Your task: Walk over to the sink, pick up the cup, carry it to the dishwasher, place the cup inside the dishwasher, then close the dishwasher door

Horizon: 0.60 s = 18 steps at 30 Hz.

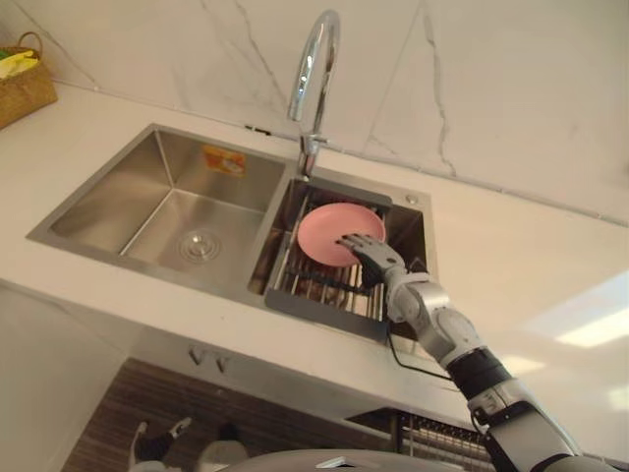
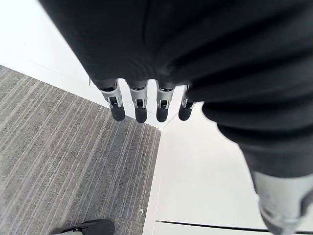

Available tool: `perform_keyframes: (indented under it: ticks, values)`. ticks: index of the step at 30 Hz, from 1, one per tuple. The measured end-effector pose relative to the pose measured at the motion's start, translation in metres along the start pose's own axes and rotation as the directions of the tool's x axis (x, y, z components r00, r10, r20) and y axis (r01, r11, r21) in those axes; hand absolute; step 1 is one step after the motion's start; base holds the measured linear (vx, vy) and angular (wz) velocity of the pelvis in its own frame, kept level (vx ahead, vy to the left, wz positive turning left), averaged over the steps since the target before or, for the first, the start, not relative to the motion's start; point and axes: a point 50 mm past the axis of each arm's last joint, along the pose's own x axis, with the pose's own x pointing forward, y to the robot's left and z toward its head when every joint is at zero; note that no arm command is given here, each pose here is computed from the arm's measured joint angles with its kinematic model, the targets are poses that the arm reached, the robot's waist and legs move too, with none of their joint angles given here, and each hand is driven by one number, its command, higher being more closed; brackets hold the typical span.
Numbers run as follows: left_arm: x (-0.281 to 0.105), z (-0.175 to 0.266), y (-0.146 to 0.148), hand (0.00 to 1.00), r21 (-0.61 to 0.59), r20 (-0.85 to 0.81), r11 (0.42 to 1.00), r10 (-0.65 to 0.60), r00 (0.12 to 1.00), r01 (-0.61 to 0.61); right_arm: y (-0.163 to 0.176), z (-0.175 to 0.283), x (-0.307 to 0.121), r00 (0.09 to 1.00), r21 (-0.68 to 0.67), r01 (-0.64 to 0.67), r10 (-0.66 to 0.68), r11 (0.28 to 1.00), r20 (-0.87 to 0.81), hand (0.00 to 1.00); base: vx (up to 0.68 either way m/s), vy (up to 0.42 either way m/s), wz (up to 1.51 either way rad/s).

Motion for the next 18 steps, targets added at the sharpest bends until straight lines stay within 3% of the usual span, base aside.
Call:
perform_keyframes:
  ticks: [9,18]
  values:
    - [-0.001,0.0,-0.003,0.0,0.011,0.004,1.0,-0.008,1.0,0.008,-0.002,0.0,0.007,0.995,-0.043,0.089,-0.091,0.995,-0.035,0.0,0.0,0.002,0.02]
    - [-0.001,0.001,-0.002,0.0,0.007,0.018,1.0,0.007,1.0,-0.007,-0.001,-0.007,0.012,0.993,-0.107,0.094,-0.101,0.99,-0.064,0.0,0.0,0.0,0.02]
